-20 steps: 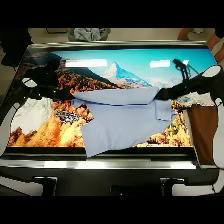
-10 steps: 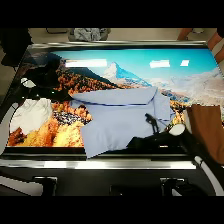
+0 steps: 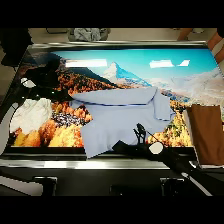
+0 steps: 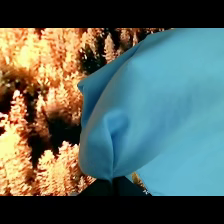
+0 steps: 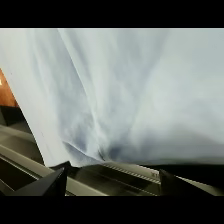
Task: Fold the shirts.
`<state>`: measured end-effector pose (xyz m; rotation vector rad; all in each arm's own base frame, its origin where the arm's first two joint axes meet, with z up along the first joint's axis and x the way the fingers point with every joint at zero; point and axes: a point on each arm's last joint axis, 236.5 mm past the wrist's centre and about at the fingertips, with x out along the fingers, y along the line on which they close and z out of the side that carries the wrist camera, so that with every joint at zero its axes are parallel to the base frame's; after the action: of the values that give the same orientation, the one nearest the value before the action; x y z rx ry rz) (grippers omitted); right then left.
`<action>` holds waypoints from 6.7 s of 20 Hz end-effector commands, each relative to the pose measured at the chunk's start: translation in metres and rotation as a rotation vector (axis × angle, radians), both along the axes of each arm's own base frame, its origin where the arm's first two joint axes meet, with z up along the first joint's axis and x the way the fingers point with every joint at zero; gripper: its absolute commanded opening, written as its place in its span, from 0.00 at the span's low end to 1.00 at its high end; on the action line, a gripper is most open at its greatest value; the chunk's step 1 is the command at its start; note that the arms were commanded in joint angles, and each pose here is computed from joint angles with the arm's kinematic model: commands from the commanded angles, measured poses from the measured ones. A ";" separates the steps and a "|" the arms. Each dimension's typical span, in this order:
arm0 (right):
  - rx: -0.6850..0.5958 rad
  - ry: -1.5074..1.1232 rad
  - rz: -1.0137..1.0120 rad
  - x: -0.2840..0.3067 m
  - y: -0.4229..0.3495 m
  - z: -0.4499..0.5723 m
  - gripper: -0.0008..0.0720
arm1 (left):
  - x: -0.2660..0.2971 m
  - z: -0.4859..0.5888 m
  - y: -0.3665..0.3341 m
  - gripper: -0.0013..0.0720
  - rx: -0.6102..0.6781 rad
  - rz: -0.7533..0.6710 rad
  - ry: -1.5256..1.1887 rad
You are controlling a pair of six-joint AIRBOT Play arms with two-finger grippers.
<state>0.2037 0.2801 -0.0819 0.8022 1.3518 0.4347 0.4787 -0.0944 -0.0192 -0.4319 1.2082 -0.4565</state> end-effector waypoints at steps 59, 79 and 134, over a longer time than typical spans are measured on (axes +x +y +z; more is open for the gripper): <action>-0.232 -0.630 0.178 0.304 -0.224 0.160 0.97 | -0.010 0.045 0.034 1.00 -0.038 0.174 -0.057; -0.180 -0.058 0.174 0.082 -0.229 -0.007 0.96 | -0.149 -0.080 -0.090 0.06 -0.024 -0.011 0.334; -0.528 -0.454 0.233 0.298 -0.283 0.130 0.66 | -0.002 0.054 0.055 0.83 0.216 0.050 0.091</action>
<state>0.5311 0.0283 0.0436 0.1339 0.9757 0.3902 0.4999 -0.0947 0.0289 -0.2161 1.2024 -0.3688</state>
